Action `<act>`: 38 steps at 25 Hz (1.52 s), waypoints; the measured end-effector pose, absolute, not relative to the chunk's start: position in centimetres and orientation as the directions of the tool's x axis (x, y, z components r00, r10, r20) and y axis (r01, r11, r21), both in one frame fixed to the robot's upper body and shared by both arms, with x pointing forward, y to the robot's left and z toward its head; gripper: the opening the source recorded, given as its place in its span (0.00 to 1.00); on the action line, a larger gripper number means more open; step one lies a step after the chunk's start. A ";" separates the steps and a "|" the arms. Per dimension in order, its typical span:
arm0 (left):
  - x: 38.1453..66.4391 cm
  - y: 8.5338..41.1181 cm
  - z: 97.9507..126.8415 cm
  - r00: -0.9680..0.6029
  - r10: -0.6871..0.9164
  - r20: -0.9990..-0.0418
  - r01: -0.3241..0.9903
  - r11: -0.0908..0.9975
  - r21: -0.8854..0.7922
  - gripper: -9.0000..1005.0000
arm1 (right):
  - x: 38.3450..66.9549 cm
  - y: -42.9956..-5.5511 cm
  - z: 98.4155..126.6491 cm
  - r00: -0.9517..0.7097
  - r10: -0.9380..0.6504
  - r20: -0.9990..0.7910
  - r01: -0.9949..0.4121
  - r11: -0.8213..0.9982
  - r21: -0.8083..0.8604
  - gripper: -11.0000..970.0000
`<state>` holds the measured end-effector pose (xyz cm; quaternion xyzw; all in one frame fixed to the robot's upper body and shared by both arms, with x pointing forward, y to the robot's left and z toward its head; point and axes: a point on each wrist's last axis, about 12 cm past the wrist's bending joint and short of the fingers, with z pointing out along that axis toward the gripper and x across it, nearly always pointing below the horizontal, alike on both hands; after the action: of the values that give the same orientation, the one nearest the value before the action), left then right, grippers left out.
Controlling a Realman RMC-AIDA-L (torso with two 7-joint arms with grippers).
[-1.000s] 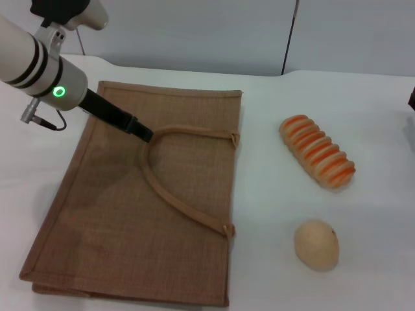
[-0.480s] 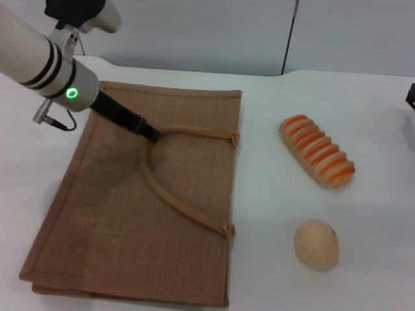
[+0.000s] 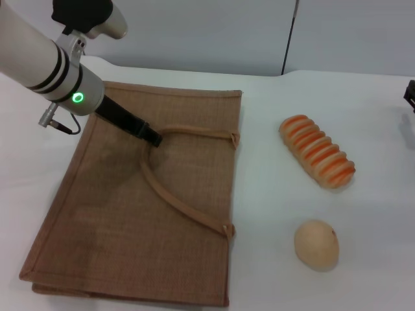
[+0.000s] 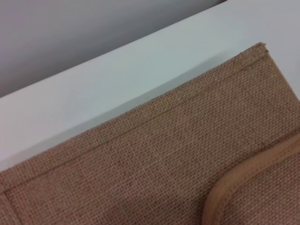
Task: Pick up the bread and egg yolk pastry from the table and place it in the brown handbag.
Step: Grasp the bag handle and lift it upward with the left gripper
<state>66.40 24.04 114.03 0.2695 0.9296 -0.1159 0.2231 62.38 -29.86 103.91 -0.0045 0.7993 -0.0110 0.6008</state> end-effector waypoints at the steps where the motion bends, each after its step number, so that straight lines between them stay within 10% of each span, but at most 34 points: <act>1: 66.4 24.0 114.0 -0.755 0.450 -0.477 0.554 0.827 -0.095 0.61 | 62.4 -29.8 103.9 -0.278 -0.020 -0.960 0.005 1.000 -0.023 0.78; 38: 66.6 23.1 113.1 -0.759 0.461 -0.460 0.552 0.830 -0.079 0.40 | 62.6 -29.2 104.0 -0.281 -0.018 -0.960 -0.009 1.000 -0.016 0.78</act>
<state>66.65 23.14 113.05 0.2716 0.9319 -0.1055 0.2159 62.63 -29.15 104.00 -0.0084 0.8003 -0.0039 0.5996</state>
